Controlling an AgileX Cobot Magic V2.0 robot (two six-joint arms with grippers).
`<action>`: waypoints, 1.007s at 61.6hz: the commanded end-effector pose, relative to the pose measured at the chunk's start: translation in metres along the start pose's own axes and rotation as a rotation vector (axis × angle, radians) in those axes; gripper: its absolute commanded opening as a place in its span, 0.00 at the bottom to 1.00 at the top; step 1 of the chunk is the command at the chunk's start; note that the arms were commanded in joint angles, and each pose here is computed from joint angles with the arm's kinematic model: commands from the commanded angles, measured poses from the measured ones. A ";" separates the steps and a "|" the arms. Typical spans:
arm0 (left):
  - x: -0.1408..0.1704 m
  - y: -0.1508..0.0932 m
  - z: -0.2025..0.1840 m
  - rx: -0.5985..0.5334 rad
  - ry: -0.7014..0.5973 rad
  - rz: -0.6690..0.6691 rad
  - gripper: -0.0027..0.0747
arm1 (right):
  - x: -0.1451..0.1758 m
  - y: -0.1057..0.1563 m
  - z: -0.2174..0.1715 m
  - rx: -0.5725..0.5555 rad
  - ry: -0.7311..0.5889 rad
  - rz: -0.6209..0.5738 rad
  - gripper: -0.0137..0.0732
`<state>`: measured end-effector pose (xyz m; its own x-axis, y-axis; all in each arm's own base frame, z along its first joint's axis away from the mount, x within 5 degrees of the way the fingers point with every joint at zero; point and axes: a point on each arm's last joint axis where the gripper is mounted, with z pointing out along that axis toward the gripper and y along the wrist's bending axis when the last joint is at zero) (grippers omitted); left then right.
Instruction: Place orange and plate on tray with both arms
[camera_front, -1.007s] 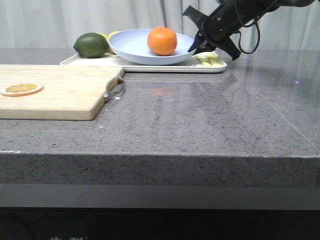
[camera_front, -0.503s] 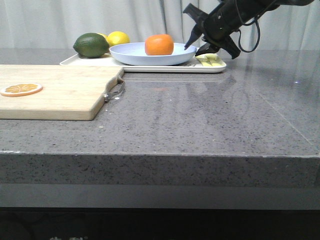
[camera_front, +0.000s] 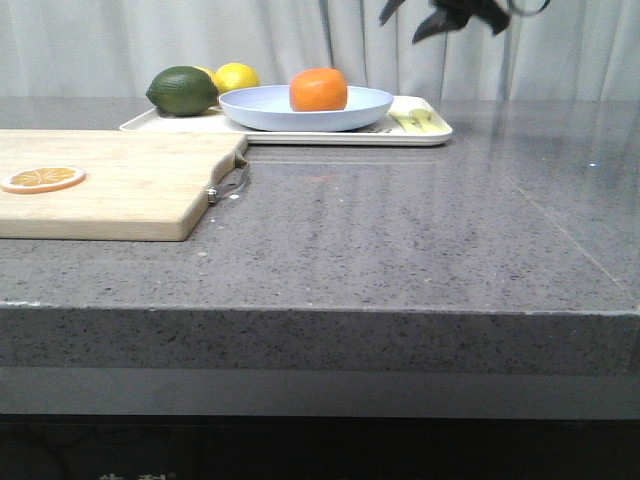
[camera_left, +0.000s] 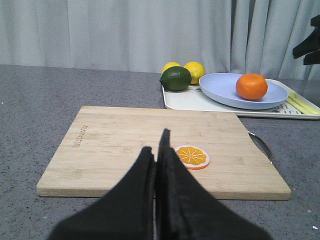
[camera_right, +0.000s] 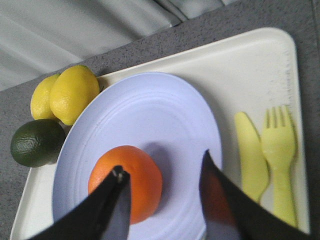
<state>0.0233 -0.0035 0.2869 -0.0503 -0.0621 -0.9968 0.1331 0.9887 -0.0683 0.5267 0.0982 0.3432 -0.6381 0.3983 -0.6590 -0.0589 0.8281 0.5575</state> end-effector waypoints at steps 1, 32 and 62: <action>-0.015 -0.001 -0.005 0.008 -0.118 -0.013 0.01 | -0.031 0.031 -0.062 -0.022 -0.139 -0.082 0.30; -0.015 -0.001 -0.005 0.008 -0.118 -0.013 0.01 | -0.036 0.056 -0.173 0.194 -0.065 -0.395 0.08; -0.015 -0.001 -0.005 0.008 -0.118 -0.013 0.01 | -0.006 0.079 -0.285 0.199 -0.015 -0.520 0.08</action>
<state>0.0233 -0.0035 0.2871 -0.0481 -0.0624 -0.9969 0.1332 0.9887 -0.0683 0.3507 0.0564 0.5172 -0.5463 -0.0419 -0.8365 -0.1987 0.9767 0.0808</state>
